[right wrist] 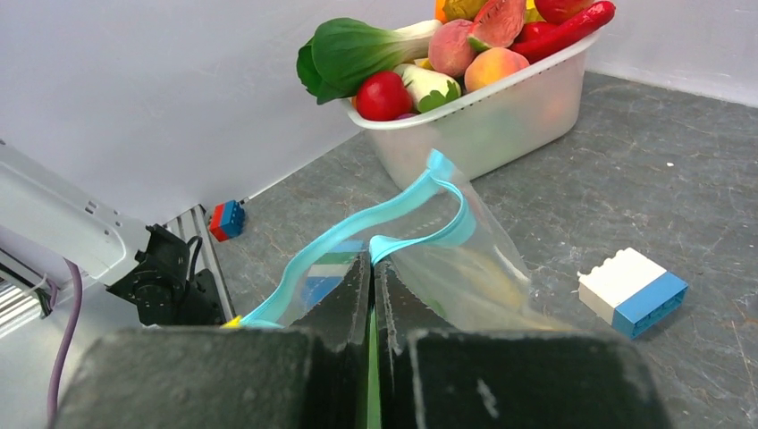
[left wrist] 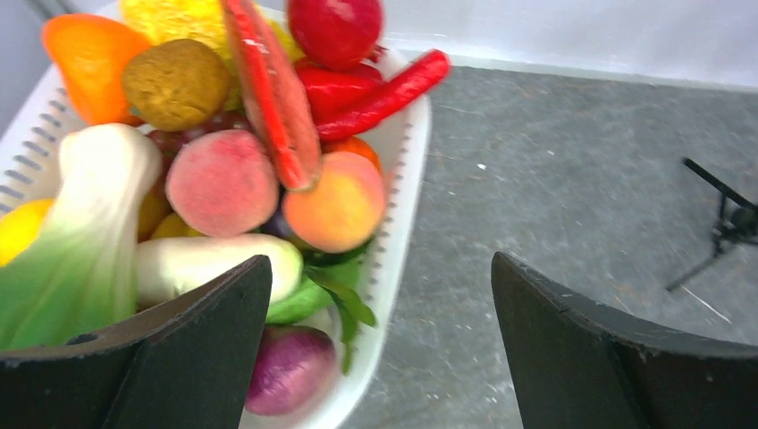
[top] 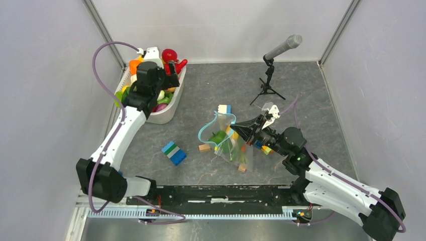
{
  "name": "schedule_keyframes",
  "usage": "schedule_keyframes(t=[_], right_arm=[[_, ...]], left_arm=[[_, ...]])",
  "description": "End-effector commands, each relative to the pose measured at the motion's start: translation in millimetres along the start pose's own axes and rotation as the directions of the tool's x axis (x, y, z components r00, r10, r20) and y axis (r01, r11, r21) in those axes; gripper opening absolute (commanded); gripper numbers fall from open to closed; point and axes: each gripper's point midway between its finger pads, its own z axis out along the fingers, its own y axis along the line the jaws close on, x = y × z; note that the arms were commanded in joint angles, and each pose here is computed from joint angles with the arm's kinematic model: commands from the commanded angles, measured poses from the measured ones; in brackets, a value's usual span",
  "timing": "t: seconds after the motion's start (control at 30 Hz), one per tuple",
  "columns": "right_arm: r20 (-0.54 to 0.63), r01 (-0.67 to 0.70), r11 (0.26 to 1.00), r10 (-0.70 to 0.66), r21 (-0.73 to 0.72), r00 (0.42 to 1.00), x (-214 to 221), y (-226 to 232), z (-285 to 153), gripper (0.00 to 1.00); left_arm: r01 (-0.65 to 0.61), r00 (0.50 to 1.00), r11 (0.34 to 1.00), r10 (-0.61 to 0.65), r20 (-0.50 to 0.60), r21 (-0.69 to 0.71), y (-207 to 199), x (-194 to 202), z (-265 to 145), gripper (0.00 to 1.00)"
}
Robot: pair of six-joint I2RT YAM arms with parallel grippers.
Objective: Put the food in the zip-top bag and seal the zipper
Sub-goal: Pick up the fake fruit from the bin.
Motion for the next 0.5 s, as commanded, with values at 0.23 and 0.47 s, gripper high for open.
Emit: schedule_keyframes(t=[0.23, 0.47], right_arm=[[0.032, 0.036, 0.999, -0.036, -0.001, 0.999, -11, 1, 3, 0.04], [0.025, 0.050, 0.999, -0.051, 0.018, 0.998, -10, -4, 3, 0.04]], left_arm=[[0.134, 0.989, 0.979, -0.121, 0.089, -0.151, 83, -61, 56, 0.96], [0.128, 0.991, 0.978, -0.132, -0.017, -0.162, 128, -49, 93, 0.87]])
